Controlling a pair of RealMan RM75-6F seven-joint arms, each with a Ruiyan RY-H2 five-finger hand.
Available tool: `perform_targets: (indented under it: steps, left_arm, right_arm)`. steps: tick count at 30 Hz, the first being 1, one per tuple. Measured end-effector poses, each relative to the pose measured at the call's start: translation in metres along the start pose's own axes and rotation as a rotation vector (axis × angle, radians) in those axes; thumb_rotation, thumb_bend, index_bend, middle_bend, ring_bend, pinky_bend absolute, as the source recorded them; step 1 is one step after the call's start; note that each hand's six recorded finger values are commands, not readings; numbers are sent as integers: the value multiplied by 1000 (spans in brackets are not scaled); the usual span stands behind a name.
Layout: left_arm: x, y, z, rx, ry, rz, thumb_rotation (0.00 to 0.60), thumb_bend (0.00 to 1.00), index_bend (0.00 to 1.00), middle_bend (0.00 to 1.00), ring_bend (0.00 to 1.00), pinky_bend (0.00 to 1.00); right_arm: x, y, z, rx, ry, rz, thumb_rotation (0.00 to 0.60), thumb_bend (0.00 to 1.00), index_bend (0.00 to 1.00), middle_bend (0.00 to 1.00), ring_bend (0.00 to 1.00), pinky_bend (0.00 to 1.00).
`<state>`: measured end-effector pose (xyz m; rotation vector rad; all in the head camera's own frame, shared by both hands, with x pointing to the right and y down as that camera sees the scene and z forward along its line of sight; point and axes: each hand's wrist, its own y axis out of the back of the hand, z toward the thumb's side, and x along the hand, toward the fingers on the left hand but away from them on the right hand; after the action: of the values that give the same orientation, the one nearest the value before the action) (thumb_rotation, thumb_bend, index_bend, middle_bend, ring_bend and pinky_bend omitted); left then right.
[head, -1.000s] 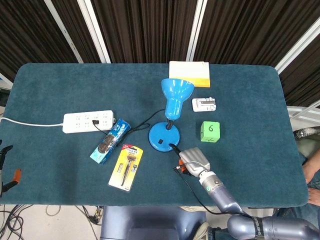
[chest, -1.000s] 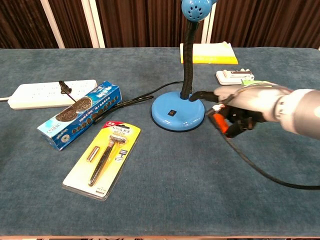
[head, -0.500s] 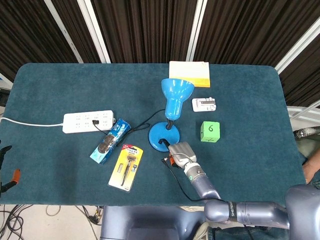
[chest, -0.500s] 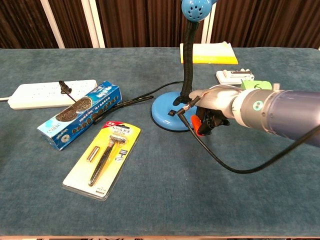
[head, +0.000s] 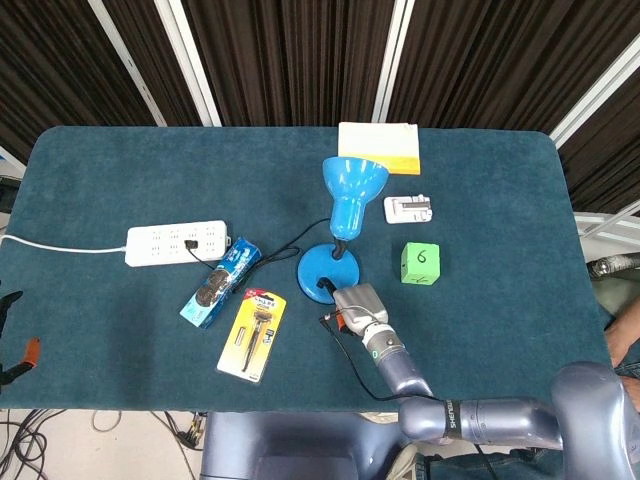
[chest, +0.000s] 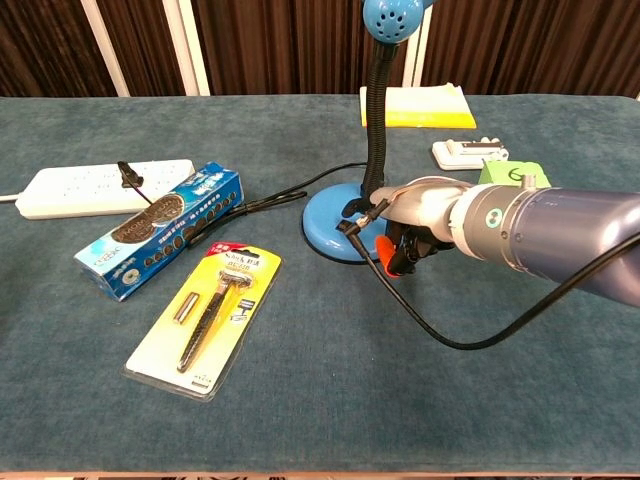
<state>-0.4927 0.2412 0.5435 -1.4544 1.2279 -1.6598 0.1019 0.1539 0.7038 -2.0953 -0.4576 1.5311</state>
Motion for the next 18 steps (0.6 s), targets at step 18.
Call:
perform_targets:
  steps: [18]
  left_arm:
    - [0, 0, 0, 0, 1, 0, 600, 392, 160, 0, 0, 0]
  right_arm:
    - [1, -8, 3, 24, 8, 22, 600, 847, 0, 799, 881, 969]
